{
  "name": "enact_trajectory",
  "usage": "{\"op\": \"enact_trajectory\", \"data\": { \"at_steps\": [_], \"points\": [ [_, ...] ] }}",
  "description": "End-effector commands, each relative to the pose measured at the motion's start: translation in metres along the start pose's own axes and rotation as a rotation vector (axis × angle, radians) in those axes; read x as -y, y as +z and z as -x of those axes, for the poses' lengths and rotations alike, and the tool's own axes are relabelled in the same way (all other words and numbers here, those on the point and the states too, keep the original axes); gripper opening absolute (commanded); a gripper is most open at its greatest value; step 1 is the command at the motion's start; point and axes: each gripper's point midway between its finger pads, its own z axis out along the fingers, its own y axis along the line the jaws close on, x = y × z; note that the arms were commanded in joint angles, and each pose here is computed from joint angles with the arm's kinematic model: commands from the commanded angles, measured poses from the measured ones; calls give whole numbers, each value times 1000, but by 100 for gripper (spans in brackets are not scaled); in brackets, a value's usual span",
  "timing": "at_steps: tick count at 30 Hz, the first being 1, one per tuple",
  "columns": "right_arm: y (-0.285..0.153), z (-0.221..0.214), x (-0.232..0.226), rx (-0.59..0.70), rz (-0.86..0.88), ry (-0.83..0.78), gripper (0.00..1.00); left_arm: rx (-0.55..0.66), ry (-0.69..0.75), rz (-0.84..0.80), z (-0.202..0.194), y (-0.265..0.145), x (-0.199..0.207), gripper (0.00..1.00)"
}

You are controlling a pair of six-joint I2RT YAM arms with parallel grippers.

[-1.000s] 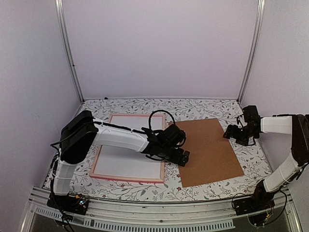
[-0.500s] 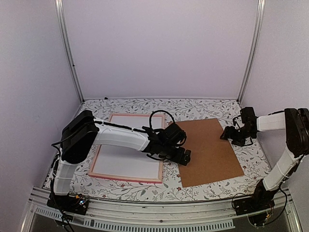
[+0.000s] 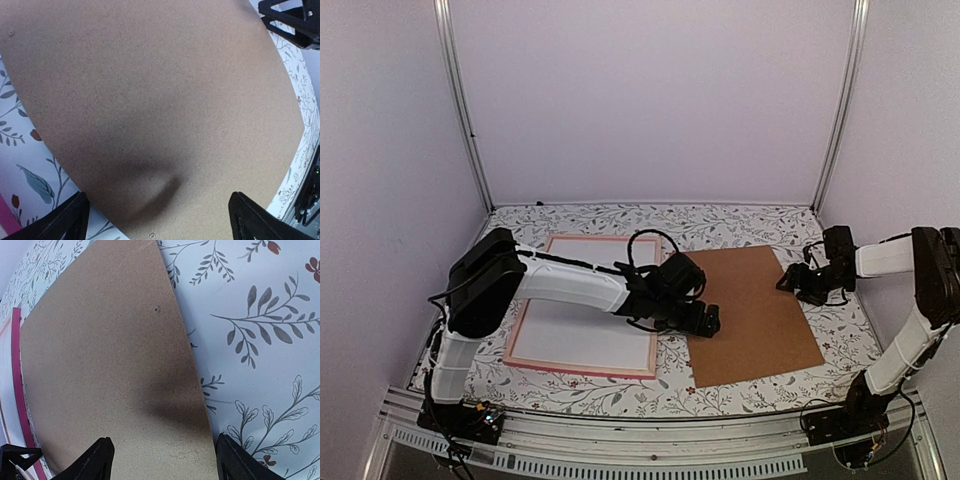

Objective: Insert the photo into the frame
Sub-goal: Pick up the backboard from the center of the board.

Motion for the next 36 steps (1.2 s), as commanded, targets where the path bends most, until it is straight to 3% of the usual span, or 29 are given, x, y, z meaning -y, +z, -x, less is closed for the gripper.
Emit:
{"op": "enact_trajectory", "data": {
  "at_steps": [1,21,36],
  "points": [
    [-6,-25,-27,-87,145,26,72,-66,-36,-25,-22,18,-11,100],
    [-99,-13,-122,-64,539,-65,58,-26,-66,-33,-3,2,-34,100],
    [-157,-13,-192,-50,686,-182,56,6,-44,-71,13,-9,-26,100]
  ]
}}
